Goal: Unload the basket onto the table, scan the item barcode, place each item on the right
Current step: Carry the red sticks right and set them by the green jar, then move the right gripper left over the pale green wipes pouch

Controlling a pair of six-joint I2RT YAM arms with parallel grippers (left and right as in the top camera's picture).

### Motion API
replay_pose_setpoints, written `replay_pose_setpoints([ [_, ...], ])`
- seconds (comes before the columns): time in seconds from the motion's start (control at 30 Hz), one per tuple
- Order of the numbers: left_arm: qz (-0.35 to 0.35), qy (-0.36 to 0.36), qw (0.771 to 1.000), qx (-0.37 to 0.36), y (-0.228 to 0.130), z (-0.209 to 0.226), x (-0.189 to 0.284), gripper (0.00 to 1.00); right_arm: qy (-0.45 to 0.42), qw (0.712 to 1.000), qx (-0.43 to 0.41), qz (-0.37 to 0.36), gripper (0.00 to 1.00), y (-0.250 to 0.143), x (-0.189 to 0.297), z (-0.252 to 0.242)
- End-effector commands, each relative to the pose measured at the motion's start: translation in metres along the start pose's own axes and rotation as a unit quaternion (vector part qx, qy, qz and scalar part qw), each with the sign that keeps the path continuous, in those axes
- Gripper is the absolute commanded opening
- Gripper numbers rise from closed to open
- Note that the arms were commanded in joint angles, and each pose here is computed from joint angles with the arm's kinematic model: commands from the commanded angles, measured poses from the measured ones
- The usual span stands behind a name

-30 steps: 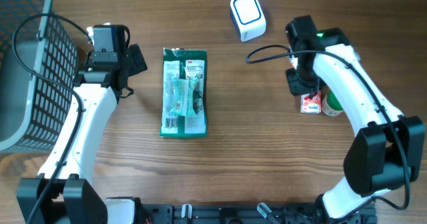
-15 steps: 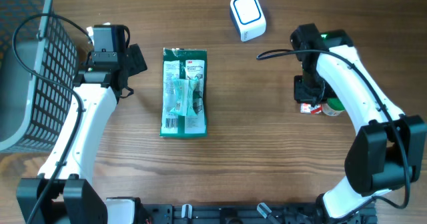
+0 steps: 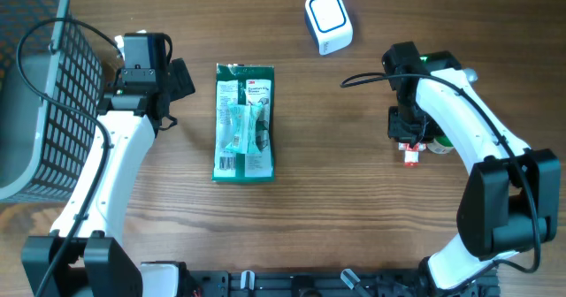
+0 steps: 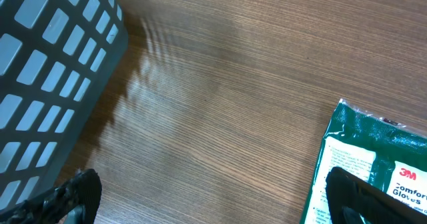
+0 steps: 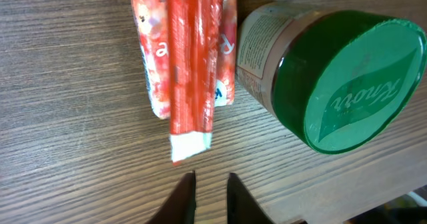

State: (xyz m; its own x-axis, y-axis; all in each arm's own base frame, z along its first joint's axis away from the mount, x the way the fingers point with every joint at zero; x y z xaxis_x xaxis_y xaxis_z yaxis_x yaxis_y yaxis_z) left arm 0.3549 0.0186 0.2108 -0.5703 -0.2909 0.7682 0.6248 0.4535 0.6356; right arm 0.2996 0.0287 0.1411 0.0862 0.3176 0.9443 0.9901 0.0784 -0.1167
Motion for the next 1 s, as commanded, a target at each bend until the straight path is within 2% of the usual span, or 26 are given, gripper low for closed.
replay_pose_setpoints([
  [0.0, -0.009, 0.002, 1.000, 0.000, 0.005, 0.001, 0.002, 1.00, -0.013, 1.000, -0.005, -0.002, 0.30, 0.000, -0.002, -0.002],
  [0.1, -0.009, 0.002, 1.000, 0.000, 0.005, 0.001, 0.002, 1.00, 0.006, 1.000, -0.010, -0.015, 0.33, 0.005, -0.002, 0.002],
  [0.23, -0.009, 0.002, 1.000, 0.000, 0.005, 0.001, 0.002, 1.00, 0.130, 0.990, -0.012, -0.045, 0.34, 0.018, 0.002, 0.029],
  [0.37, -0.009, 0.002, 1.000, 0.000, 0.005, 0.001, 0.002, 1.00, 0.271, 0.959, 0.016, -0.086, 0.38, 0.032, 0.018, 0.062],
  [0.47, -0.009, 0.002, 1.000, 0.000, 0.005, 0.001, 0.002, 1.00, 0.344, 0.929, 0.047, -0.125, 0.38, 0.041, 0.035, 0.089],
  [0.67, -0.009, 0.002, 1.000, 0.000, 0.005, 0.001, 0.002, 1.00, 0.383, 0.884, 0.144, -0.224, 0.40, 0.047, 0.074, 0.163],
  [0.8, -0.009, 0.002, 1.000, 0.000, 0.005, 0.001, 0.002, 1.00, 0.367, 0.888, 0.115, -0.251, 0.42, 0.047, 0.082, 0.209],
  [0.97, -0.009, 0.002, 1.000, 0.000, 0.005, 0.001, 0.002, 1.00, 0.384, 0.875, 0.123, -0.267, 0.41, 0.046, 0.079, 0.255],
])
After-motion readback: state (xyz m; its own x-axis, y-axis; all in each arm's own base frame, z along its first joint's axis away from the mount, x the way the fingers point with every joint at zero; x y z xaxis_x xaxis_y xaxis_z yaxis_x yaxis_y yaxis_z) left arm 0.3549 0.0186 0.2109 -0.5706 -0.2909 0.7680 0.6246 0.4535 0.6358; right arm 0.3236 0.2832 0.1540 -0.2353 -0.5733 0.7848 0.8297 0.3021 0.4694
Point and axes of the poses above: each gripper's point midway between its finger pads, its own x axis back along the fingers, its own z axis along the line the jaws close on, y = z × x, the point moved 7 cm from there along x, back along the fingers, and after that the axes turned 12 degrees about x, right-handed, at the moved point
